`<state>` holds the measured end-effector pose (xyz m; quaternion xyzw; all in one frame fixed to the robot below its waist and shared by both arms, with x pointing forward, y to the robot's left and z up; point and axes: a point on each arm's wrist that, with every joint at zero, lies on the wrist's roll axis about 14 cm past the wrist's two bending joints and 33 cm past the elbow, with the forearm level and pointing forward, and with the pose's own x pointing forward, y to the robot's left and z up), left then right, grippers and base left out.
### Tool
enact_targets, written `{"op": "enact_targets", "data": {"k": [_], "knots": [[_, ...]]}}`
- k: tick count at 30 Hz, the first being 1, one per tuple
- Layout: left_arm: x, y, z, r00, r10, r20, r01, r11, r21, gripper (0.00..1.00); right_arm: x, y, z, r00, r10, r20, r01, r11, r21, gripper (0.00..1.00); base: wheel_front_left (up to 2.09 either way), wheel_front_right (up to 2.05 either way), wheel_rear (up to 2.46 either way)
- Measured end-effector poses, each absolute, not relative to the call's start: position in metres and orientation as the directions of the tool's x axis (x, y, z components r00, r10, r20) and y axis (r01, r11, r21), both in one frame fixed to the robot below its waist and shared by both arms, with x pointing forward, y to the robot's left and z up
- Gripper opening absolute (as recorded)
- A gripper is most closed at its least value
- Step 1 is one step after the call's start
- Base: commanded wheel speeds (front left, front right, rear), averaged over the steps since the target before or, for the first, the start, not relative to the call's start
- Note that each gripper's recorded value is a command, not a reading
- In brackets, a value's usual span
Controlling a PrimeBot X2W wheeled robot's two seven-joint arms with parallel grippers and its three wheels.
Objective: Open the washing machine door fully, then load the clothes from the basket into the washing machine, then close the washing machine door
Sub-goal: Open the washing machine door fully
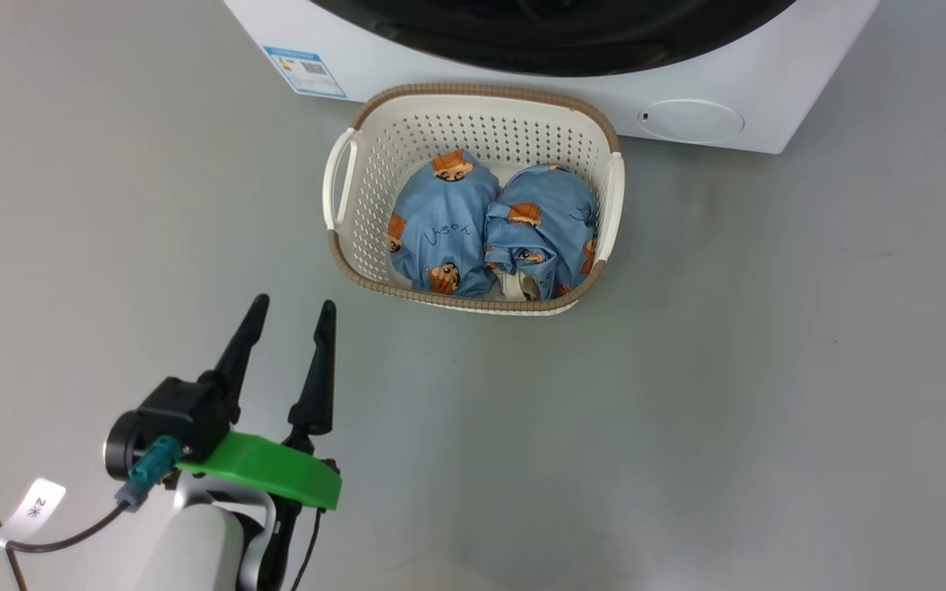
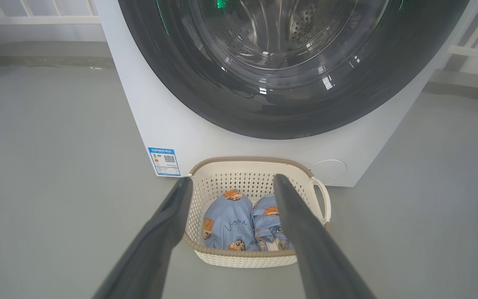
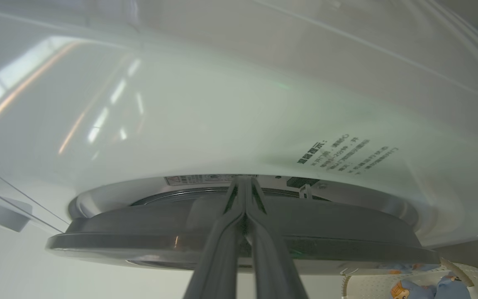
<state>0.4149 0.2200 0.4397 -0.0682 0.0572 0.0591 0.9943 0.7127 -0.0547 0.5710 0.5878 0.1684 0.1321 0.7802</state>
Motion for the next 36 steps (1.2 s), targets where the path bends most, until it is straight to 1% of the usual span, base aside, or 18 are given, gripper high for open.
{"op": "enact_targets", "data": {"k": [13,29,36], "knots": [[0.424,0.219,0.439,0.987,0.109,-0.118,-0.124,0.984,-0.130,1.00,0.721,-0.038,0.555,0.883,0.444,-0.151,0.007,0.310,0.951,0.00,0.00,0.00,0.00],[0.423,0.225,0.432,0.981,0.134,-0.140,-0.153,0.978,-0.143,1.00,0.731,-0.031,0.549,0.878,0.449,-0.167,0.020,0.313,0.949,0.00,0.00,0.00,0.00],[0.421,0.226,0.427,0.977,0.143,-0.155,-0.167,0.975,-0.148,1.00,0.734,-0.028,0.541,0.861,0.471,-0.191,0.036,0.319,0.947,0.00,0.00,0.00,0.00]]}}
